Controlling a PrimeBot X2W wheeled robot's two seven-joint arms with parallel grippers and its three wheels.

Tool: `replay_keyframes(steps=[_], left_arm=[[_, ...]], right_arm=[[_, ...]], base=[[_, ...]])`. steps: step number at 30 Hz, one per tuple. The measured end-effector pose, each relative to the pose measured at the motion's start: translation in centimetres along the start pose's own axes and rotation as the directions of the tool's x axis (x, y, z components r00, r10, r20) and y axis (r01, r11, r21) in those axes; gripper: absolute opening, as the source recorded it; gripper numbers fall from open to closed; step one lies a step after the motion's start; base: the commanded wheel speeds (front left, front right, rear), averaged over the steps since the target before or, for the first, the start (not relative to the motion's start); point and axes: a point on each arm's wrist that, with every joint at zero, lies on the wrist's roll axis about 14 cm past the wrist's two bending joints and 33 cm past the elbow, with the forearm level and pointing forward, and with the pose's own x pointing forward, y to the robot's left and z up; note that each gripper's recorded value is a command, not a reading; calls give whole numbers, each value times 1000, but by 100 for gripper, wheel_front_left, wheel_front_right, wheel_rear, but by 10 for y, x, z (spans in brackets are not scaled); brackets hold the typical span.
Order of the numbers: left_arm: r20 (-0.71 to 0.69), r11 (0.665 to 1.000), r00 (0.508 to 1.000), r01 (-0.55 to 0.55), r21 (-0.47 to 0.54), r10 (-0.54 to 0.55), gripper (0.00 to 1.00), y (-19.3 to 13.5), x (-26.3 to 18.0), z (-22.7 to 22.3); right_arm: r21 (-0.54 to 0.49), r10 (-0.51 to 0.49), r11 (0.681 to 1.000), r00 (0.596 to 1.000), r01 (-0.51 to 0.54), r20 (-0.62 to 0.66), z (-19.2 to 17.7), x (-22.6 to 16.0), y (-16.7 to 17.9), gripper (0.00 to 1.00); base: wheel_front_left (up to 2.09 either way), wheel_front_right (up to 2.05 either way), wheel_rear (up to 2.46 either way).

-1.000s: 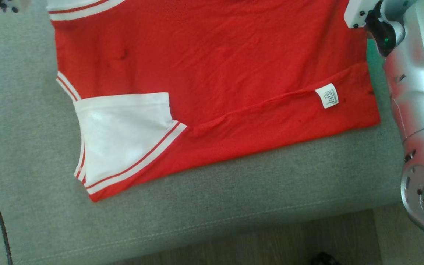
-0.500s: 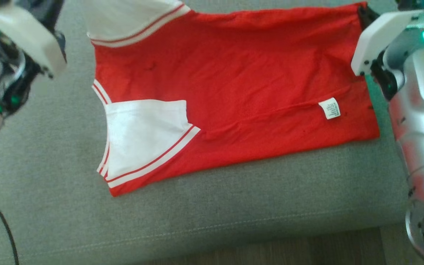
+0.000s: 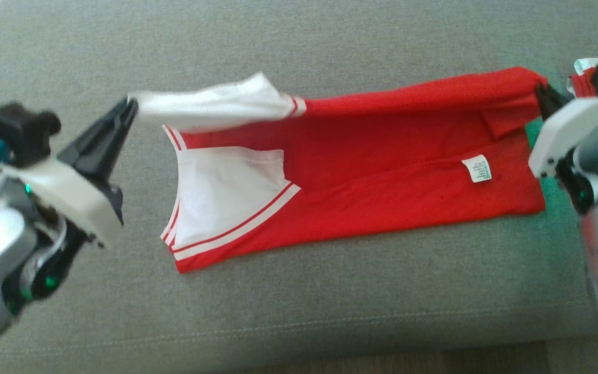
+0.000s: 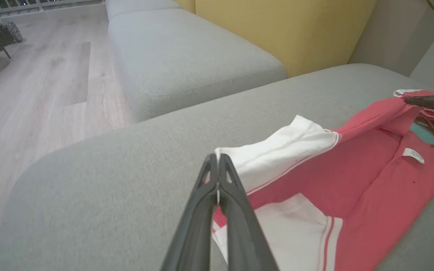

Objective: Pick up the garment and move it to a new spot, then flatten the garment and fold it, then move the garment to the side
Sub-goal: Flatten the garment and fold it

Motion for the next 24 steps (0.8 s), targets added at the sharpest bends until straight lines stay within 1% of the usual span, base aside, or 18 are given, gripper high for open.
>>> replay_keyframes(steps=[8, 14, 18, 19, 20, 21, 22, 23, 24], left_arm=[[-66, 994, 997, -38, -101, 31, 0, -14, -27, -30], [-134, 988, 991, -36, -153, 15, 0, -28, -40, -56], [-184, 981, 983, -42, -190, 6, 0, -36, -41, -79], [-198, 980, 980, -48, -195, 8, 0, -36, -42, -85], [-211, 979, 977, -54, -196, 11, 0, -37, -42, -90], [-219, 978, 976, -55, -201, 10, 0, -38, -42, -94], [-227, 976, 974, -64, -208, 15, 6, -38, -41, -98], [-233, 974, 972, -71, -213, 19, 48, -38, -41, -101], [-237, 973, 971, -73, -219, 20, 100, -39, -41, -103]], right_arm=[[14, -11, 1000, 999, 12, -41, -28, -28, -8, 0], [20, 2, 1000, 997, 0, -83, -44, -50, 1, 0], [7, -13, 1000, 993, 14, -114, -54, -59, -1, 0], [10, -12, 1000, 993, 13, -117, -55, -60, 0, 3], [8, -12, 1000, 992, 14, -123, -56, -61, 1, 22], [9, -13, 1000, 993, 14, -121, -56, -61, 2, 54], [12, -15, 1000, 993, 16, -117, -55, -61, 2, 100], [12, -20, 1000, 993, 21, -112, -54, -62, 1, 100], [16, -25, 1000, 994, 27, -104, -51, -63, -1, 100]], base=[[0, 0, 0], [0, 0, 0], [0, 0, 0], [0, 0, 0], [0, 0, 0], [0, 0, 0], [0, 0, 0], [0, 0, 0], [0, 0, 0]])
